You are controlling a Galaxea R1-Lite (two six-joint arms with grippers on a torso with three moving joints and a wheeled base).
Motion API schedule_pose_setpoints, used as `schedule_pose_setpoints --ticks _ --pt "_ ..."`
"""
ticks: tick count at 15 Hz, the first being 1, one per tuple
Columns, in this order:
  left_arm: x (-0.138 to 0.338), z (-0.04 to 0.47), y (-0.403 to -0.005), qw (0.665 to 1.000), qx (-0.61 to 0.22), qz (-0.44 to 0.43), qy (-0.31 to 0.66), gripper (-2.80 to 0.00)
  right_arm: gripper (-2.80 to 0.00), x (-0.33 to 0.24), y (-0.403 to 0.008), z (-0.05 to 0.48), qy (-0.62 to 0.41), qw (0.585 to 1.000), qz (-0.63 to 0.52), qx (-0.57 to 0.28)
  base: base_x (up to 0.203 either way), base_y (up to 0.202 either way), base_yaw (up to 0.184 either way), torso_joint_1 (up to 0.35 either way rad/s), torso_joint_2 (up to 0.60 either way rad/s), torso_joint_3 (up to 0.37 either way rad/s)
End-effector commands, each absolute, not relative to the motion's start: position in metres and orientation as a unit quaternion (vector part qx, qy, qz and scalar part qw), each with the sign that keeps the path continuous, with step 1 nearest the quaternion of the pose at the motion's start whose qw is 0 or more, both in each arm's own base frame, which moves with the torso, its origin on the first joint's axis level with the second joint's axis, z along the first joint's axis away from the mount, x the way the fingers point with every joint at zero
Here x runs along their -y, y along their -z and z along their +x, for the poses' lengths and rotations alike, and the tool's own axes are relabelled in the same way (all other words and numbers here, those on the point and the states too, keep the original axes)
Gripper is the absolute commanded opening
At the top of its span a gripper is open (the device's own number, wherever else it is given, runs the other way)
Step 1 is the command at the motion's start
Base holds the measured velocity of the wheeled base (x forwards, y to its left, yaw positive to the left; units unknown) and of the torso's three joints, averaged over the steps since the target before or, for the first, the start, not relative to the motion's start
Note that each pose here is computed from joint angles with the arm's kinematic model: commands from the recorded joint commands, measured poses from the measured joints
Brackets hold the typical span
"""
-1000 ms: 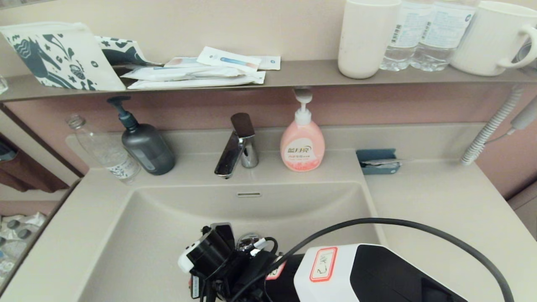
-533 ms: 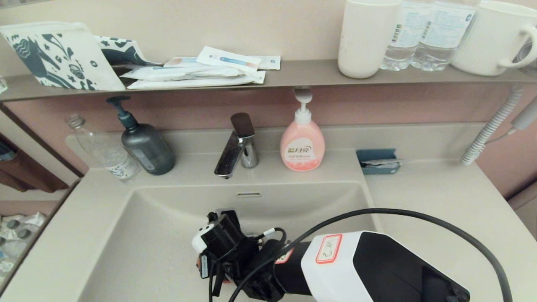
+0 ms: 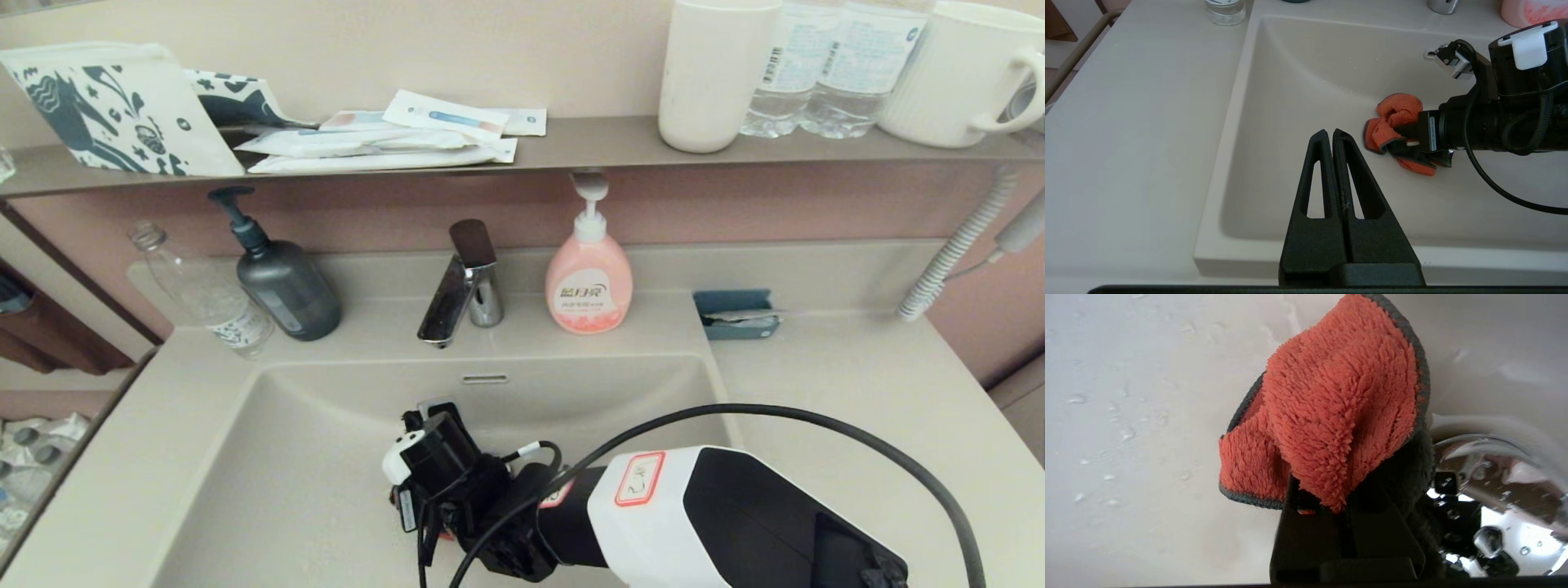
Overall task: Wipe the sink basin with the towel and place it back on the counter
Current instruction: Wipe the sink
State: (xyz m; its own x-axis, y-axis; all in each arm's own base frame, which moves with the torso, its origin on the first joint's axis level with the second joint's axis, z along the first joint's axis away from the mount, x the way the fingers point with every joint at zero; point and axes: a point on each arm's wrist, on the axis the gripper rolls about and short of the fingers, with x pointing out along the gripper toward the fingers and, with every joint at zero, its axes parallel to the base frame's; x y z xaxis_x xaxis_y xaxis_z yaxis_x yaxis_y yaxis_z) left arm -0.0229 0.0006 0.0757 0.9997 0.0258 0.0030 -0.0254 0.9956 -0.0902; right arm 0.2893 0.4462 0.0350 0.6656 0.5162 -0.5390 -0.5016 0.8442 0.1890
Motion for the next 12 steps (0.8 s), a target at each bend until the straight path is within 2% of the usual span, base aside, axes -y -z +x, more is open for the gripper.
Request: schedule_pose_setpoints --ticks 1,5,12 --pt "-0.001 -0.023 -0.076 0.999 0.001 -0.045 -0.013 -2.8 -2.8 -0.443 -0.032 0.294 -0.272 0.915 0.011 -0.299 0.0 0.0 0.0 0.0 0.0 0.0" --pt "-0.001 -0.023 -0.076 0.999 0.001 -0.045 -0.013 -2.8 -2.8 -0.438 -0.03 0.309 -0.253 0.928 0.022 -0.272 0.0 0.0 0.0 0.0 0.0 0.0" --pt "-0.001 -0.023 -0.076 0.999 0.002 -0.046 -0.013 -2.8 -2.8 -0.422 -0.036 0.314 -0.198 0.932 0.017 -0.304 0.0 0.0 0.0 0.0 0.0 0.0"
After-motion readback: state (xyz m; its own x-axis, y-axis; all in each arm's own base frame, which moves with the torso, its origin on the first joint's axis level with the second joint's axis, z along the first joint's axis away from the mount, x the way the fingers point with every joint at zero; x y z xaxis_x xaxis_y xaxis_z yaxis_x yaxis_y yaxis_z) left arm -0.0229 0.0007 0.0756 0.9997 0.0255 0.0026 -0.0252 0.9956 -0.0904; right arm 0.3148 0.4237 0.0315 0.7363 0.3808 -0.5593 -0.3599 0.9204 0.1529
